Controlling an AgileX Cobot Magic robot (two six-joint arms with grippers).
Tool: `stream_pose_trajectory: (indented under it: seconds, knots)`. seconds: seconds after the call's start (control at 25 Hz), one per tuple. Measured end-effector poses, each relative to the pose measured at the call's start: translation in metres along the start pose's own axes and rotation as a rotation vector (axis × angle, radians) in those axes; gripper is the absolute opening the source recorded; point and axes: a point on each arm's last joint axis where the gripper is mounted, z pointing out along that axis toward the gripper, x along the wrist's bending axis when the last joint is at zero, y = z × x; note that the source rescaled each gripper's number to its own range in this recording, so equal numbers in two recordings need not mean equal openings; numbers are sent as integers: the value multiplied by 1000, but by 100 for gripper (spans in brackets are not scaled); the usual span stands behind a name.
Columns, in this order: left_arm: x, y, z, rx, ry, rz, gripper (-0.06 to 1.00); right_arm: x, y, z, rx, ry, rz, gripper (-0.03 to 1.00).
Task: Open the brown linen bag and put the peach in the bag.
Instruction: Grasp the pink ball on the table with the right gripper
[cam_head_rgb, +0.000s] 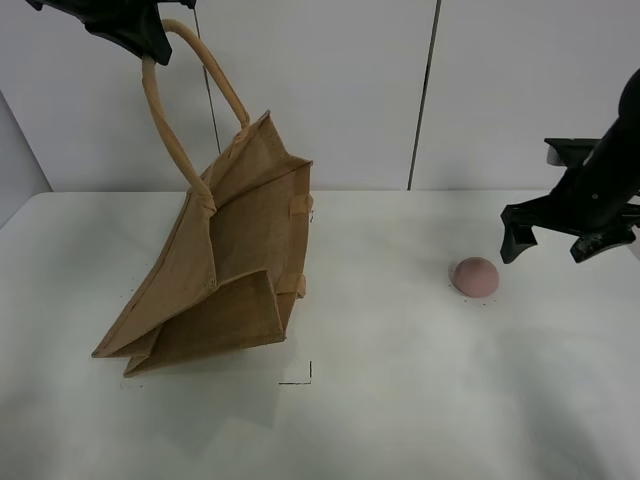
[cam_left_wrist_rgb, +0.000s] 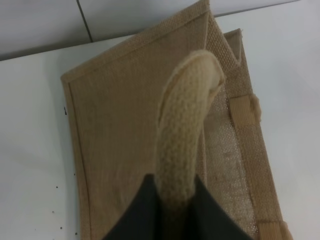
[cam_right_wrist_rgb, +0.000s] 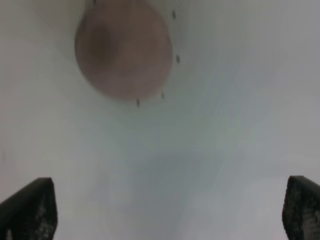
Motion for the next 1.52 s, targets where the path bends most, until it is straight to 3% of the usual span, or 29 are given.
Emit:
stream_pose_trajectory:
  seconds: [0.24, 0.48, 0.64, 1.12, 1.32, 1.52]
  knots:
    - [0, 0, 0, 0, 0, 1, 0, 15, 33, 31, 33, 4, -61, 100]
    - [0, 0, 0, 0, 0, 1, 0, 14, 33, 65, 104, 8, -73, 100]
    - [0, 0, 0, 0, 0, 1, 0, 14, 34, 79, 96, 12, -75, 100]
    - [0, 0, 0, 0, 0, 1, 0, 16, 36, 80, 81, 34, -97, 100]
    - [0, 0, 0, 0, 0, 1, 0, 34, 35, 81, 82, 26, -167, 100]
    - [0, 0, 0, 0, 0, 1, 0, 36, 39, 83, 46, 3, -145, 100]
